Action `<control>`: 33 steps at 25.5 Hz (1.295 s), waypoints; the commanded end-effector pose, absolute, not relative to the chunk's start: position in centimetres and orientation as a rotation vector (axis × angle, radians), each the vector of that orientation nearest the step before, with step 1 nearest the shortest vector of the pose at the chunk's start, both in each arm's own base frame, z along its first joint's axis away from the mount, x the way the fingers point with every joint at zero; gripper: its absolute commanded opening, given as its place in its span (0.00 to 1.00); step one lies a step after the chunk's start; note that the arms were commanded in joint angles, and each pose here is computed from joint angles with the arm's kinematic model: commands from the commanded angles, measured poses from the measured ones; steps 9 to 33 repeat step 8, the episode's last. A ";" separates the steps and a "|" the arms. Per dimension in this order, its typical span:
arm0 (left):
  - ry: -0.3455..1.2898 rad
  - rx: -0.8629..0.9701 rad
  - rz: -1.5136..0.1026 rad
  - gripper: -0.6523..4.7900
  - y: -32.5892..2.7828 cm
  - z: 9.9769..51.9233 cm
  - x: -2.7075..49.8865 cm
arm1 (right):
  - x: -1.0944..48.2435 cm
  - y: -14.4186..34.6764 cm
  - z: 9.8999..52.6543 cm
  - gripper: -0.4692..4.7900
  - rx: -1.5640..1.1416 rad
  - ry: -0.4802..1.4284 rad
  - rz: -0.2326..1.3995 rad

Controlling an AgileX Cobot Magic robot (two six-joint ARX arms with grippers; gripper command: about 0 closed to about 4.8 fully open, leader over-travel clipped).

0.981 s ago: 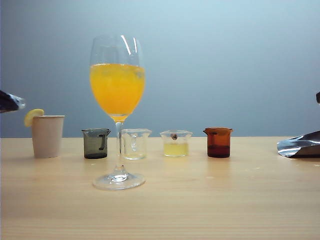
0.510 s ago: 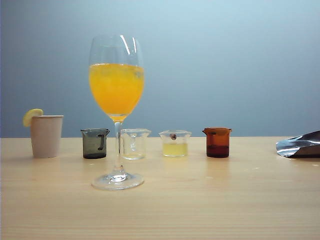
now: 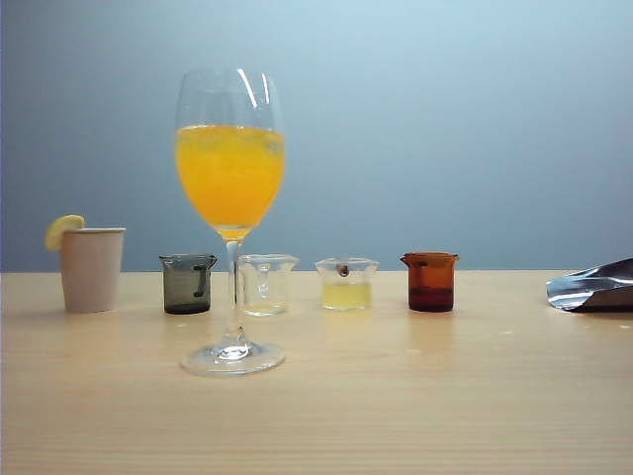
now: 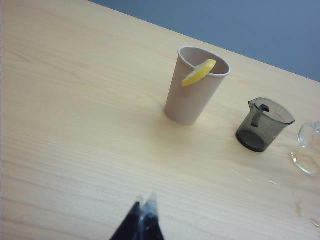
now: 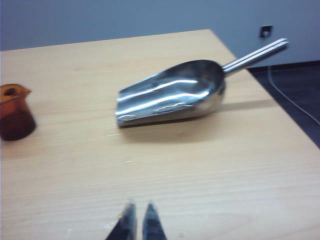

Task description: Pick up the second measuring cup from the left, pour the orange juice inside into the goblet, and finally put the measuring cup back in its original place.

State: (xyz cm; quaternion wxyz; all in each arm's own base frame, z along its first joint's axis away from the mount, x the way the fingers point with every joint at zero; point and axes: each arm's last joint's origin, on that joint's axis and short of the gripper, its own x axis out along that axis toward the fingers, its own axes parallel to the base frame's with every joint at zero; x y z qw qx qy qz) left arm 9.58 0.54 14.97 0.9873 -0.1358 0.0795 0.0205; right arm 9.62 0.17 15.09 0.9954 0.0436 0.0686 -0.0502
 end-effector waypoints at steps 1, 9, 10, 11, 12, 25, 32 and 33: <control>0.160 -0.272 0.038 0.11 0.5 15.0 9.6 | 9.7 -0.1 15.1 0.15 0.088 0.124 -0.123; 0.160 -0.272 0.038 0.11 0.5 15.0 9.6 | 9.7 0.1 15.5 0.15 0.067 0.085 -0.073; 0.160 -0.272 0.038 0.11 0.5 15.0 9.6 | 9.7 0.1 15.5 0.15 0.067 0.085 -0.073; 0.160 -0.272 0.038 0.11 0.5 15.0 9.6 | 9.7 0.1 15.5 0.15 0.067 0.085 -0.073; 0.160 -0.272 0.038 0.11 0.5 15.0 9.6 | 9.7 0.1 15.5 0.15 0.067 0.085 -0.073; 0.160 -0.272 0.038 0.11 0.5 15.0 9.6 | 9.7 0.1 15.5 0.15 0.067 0.085 -0.073; 0.160 -0.272 0.038 0.11 0.5 15.0 9.6 | 9.7 0.1 15.5 0.15 0.067 0.085 -0.073; 0.160 -0.272 0.038 0.11 0.5 15.0 9.6 | 9.7 0.1 15.5 0.15 0.067 0.085 -0.073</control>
